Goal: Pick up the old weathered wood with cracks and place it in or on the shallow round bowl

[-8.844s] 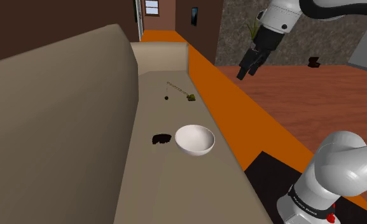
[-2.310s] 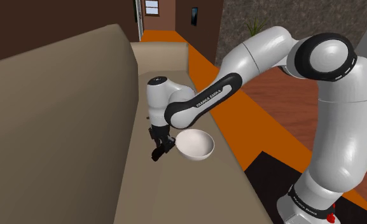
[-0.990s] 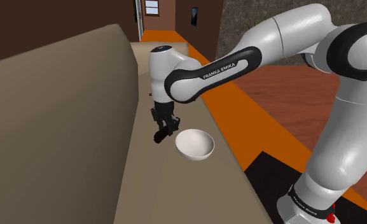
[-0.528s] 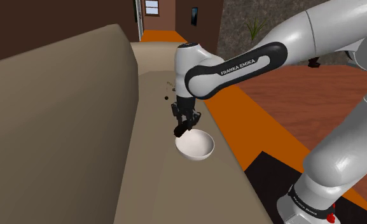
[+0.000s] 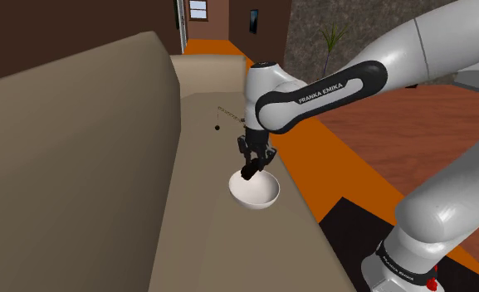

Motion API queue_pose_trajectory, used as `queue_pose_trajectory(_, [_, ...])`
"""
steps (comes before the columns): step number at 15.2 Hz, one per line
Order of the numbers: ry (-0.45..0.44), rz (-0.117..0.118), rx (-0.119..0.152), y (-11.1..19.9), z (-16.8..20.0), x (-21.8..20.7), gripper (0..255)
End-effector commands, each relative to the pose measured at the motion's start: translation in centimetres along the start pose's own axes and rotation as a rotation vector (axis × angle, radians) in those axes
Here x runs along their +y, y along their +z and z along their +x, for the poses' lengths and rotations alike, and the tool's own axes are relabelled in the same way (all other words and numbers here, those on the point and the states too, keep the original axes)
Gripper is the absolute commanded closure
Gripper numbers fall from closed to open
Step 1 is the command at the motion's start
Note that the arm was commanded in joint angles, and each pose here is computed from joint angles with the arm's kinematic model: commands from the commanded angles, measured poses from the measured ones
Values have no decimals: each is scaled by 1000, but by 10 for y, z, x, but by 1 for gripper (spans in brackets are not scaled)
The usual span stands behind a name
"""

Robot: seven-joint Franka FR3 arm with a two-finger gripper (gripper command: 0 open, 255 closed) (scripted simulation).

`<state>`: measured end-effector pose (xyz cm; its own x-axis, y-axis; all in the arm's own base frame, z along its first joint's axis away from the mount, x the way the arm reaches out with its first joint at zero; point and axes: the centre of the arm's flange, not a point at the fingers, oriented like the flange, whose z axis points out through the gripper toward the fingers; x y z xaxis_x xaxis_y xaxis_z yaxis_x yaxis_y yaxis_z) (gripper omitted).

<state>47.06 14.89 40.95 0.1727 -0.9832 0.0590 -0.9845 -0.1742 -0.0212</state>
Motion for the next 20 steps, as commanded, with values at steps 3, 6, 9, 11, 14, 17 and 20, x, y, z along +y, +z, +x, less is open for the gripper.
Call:
queue_pose_trajectory(3, [0, 0, 0, 21, -1, 1, 255])
queue_pose_trajectory(6, [0, 0, 0, 37, -2, 2, 255])
queue_pose_trajectory(9, [0, 0, 0, 53, -3, 2, 255])
queue_pose_trajectory(11, [0, 0, 0, 64, -4, 2, 255])
queue_pose_trajectory(14, [0, 0, 0, 66, -4, 2, 255])
queue_pose_trajectory(17, [0, 0, 0, 66, -4, 2, 255])
queue_pose_trajectory(20, [0, 0, 0, 67, -4, 2, 0])
